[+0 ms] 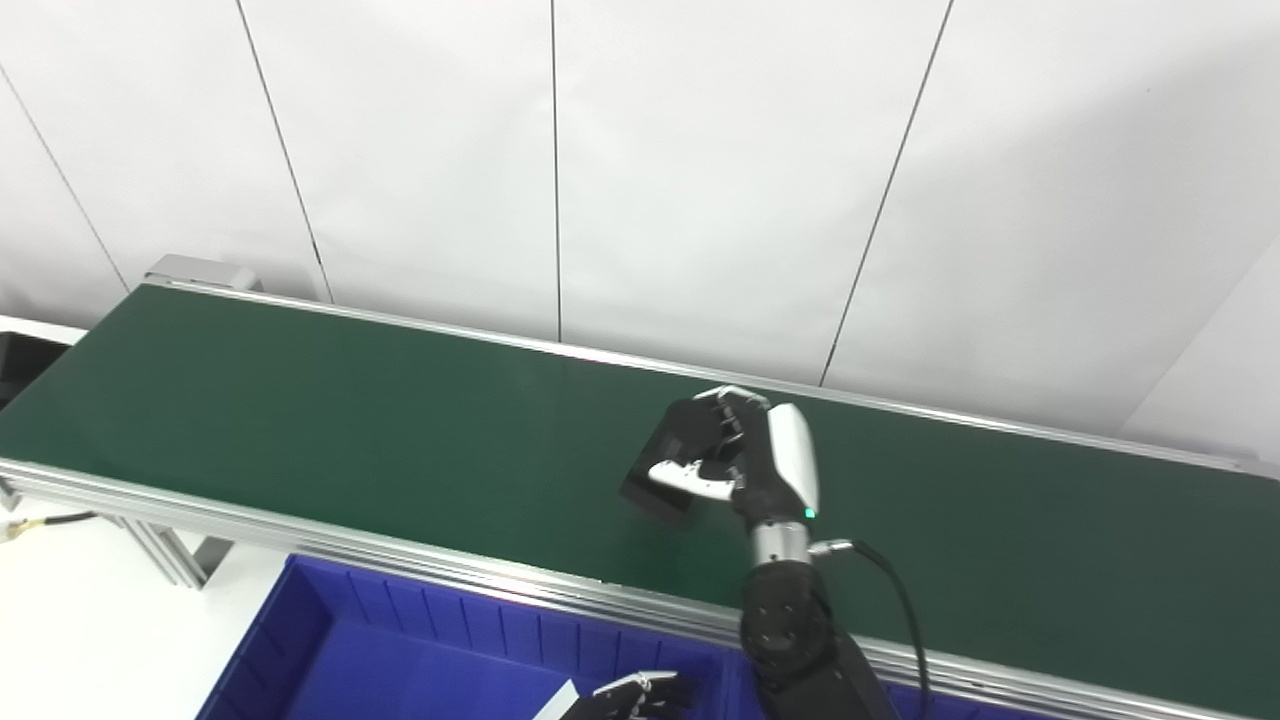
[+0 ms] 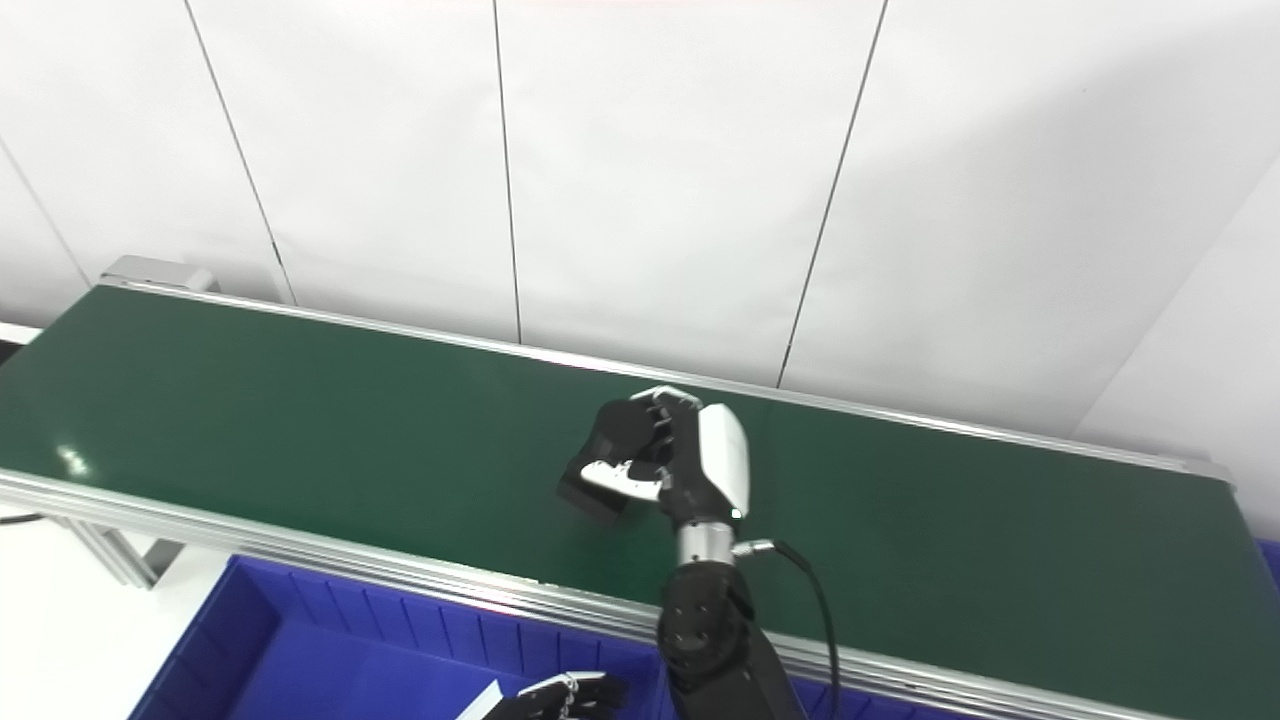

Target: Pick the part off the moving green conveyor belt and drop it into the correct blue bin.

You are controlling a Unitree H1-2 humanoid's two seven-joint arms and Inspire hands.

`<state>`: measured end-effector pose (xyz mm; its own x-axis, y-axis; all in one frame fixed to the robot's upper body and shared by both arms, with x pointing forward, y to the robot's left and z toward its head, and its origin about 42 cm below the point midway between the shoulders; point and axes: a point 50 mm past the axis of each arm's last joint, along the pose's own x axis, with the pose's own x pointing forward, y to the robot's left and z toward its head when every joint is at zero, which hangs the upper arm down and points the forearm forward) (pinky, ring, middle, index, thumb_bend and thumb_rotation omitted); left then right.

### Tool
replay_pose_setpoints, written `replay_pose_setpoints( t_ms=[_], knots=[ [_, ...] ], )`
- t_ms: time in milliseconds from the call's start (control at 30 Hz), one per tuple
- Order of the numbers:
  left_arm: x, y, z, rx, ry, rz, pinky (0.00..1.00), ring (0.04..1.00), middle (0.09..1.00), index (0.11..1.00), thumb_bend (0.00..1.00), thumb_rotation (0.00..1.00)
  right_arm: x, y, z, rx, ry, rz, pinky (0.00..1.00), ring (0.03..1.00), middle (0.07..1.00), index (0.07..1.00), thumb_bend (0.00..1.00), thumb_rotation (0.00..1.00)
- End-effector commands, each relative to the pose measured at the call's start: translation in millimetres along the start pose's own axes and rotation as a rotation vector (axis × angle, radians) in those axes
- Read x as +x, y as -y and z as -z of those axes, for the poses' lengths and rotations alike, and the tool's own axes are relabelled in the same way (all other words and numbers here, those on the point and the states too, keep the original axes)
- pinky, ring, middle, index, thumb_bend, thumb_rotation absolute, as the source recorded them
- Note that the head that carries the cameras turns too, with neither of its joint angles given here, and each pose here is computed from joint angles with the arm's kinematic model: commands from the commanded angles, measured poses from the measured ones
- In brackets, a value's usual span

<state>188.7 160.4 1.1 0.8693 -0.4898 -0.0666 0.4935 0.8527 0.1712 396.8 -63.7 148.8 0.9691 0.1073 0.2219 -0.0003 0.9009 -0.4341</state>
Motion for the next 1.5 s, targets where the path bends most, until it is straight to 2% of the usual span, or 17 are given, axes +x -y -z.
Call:
replay_pose_setpoints(
  t_ms=[0,167,267,400,533,667,900,1033,1167,1467],
  knots=[
    [0,-4,-9,-0.014,0.062,-0.020,0.75,0.802,0.827,0.826,0.94,0.56,-4,19,-23,0.030,0.062,0.032,0.41,0.486,0.460,0.494,0.52,0.00],
    [-2,-7,-11,-0.021,0.067,-0.043,0.75,0.793,0.821,0.831,0.92,0.58,-37,56,-29,0.017,0.082,0.044,0.41,0.494,0.463,0.496,0.52,0.00],
    [-5,-10,-13,-0.010,0.072,-0.048,0.77,0.814,0.844,0.855,0.93,0.61,-59,75,-27,0.030,0.075,0.029,0.35,0.444,0.469,0.493,0.52,0.00],
    [-9,-13,-18,-0.014,0.090,-0.060,0.79,0.836,0.866,0.877,0.92,0.60,-86,89,-25,0.036,0.053,0.027,0.33,0.419,0.459,0.494,0.52,0.00],
    [-10,-16,-26,-0.017,0.117,-0.077,0.78,0.833,0.870,0.876,0.88,0.55,-112,102,-17,0.029,0.039,0.001,0.36,0.446,0.460,0.494,0.52,0.00],
    [-12,-17,-32,-0.002,0.135,-0.083,0.77,0.833,0.868,0.873,0.86,0.52,-132,114,-7,0.017,0.025,-0.036,0.31,0.400,0.444,0.496,0.52,0.00],
    [-13,-19,-49,-0.017,0.147,-0.103,0.79,0.846,0.869,0.876,0.84,0.51,-170,142,12,-0.051,-0.057,-0.094,0.32,0.397,0.436,0.498,0.52,0.00],
    [-11,-20,-57,-0.017,0.128,-0.102,0.81,0.861,0.884,0.887,0.87,0.52,-188,151,29,-0.099,-0.143,-0.157,0.33,0.417,0.456,0.495,0.52,0.00],
    [-11,-22,-59,-0.022,0.125,-0.102,0.82,0.870,0.885,0.891,0.90,0.53,-203,151,49,-0.134,-0.222,-0.215,0.35,0.434,0.459,0.493,0.52,0.00],
    [-14,-28,-63,-0.034,0.130,-0.119,0.82,0.865,0.878,0.880,0.87,0.51,-209,146,83,-0.364,-0.333,-0.357,0.39,0.459,0.445,0.497,0.53,0.00]
  ],
)
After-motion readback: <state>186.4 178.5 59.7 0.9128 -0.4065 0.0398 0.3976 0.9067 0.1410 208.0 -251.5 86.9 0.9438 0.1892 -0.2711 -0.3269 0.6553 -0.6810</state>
